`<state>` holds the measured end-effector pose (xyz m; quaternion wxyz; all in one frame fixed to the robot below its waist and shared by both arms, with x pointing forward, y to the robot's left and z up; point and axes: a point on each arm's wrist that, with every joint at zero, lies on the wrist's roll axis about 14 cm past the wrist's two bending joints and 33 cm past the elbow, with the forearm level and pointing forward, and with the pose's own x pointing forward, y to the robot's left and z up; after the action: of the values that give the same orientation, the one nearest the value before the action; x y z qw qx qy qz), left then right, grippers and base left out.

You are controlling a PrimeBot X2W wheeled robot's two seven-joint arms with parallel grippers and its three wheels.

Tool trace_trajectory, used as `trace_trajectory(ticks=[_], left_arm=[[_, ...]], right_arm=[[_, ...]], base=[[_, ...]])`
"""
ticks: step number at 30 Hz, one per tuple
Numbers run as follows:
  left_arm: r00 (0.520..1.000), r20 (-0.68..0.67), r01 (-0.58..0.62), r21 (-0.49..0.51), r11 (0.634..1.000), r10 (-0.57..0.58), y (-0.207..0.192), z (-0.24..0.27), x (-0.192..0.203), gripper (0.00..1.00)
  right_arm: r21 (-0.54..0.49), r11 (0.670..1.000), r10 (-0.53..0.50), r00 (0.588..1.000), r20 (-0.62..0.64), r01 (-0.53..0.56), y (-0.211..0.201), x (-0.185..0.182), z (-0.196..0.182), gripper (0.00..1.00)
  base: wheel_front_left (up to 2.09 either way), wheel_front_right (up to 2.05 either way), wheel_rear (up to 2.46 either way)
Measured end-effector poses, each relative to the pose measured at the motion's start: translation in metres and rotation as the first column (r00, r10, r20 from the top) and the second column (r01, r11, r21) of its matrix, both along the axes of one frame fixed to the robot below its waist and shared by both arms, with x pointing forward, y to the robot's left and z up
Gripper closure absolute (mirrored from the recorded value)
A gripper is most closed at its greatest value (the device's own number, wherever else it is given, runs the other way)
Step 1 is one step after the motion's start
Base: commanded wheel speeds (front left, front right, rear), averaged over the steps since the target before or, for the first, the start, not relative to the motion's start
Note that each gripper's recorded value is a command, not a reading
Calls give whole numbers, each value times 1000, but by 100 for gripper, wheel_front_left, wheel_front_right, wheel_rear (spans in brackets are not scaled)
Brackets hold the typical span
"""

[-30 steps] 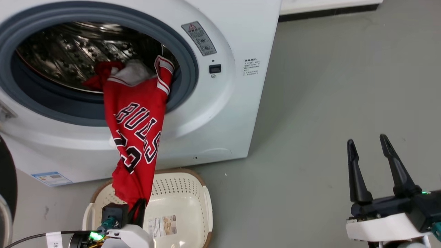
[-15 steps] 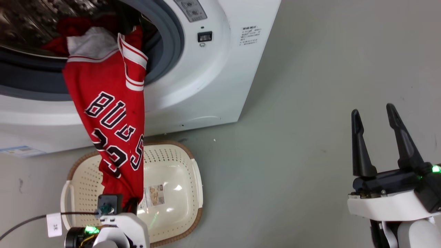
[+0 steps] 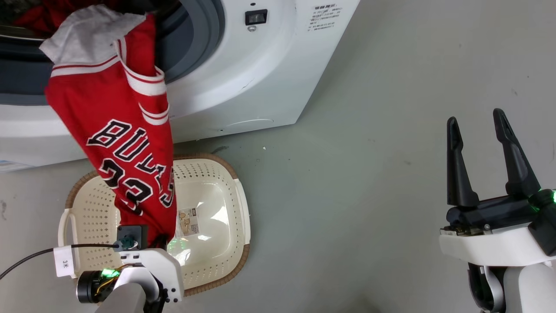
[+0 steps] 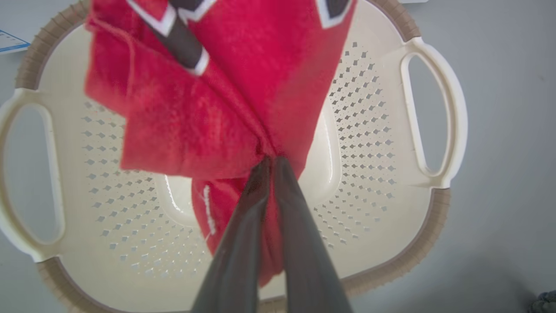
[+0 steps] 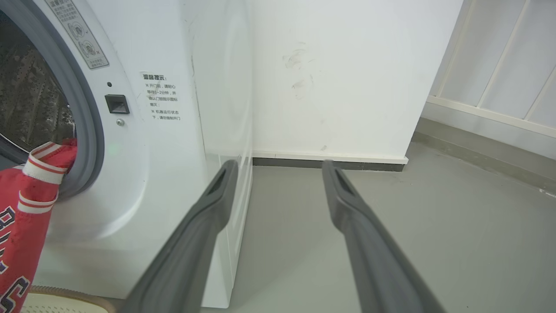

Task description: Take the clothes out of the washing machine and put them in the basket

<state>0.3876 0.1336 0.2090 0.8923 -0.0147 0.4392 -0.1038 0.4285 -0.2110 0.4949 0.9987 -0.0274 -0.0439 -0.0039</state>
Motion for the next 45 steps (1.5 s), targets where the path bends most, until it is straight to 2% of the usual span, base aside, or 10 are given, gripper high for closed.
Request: trace_trajectory(ticks=[5, 6, 7, 19, 26, 30, 38, 45], left_arm=[[1000, -8, 5, 2, 1000, -5, -2, -3, 2, 100], [1000, -9, 3, 6, 1000, -3, -2, -3, 2, 72], [1000, -11, 2, 9, 1000, -2, -1, -3, 2, 0], [999, 42, -3, 17, 1000, 2, 0, 17, 1, 0], [986, 167, -16, 29, 999, 11, 4, 51, 13, 0], [960, 278, -29, 27, 999, 20, 5, 80, 26, 0], [871, 490, -42, 30, 999, 21, 4, 142, 50, 0], [825, 565, -55, 14, 998, 37, 2, 164, 73, 0]], right_arm=[[1, 1000, 1, 1000, 1, -1, 0, 3, -1, 0], [2, 1000, 1, 1000, 1, -1, 0, 3, -1, 0], [2, 1000, 2, 1000, 2, -2, 0, 3, -1, 0], [7, 1000, 10, 999, 41, -11, 4, -5, 16, 0], [15, 1000, 18, 997, 70, -19, 8, -18, 30, 0], [16, 1000, 24, 997, 78, -25, 11, -29, 35, 0], [19, 999, 26, 994, 104, -28, 12, -43, 46, 0], [17, 1000, 22, 995, 99, -24, 11, -42, 44, 0]], base=[[0, 0, 0], [0, 0, 0], [0, 0, 0], [0, 0, 0], [0, 0, 0], [0, 0, 0], [0, 0, 0], [0, 0, 0]])
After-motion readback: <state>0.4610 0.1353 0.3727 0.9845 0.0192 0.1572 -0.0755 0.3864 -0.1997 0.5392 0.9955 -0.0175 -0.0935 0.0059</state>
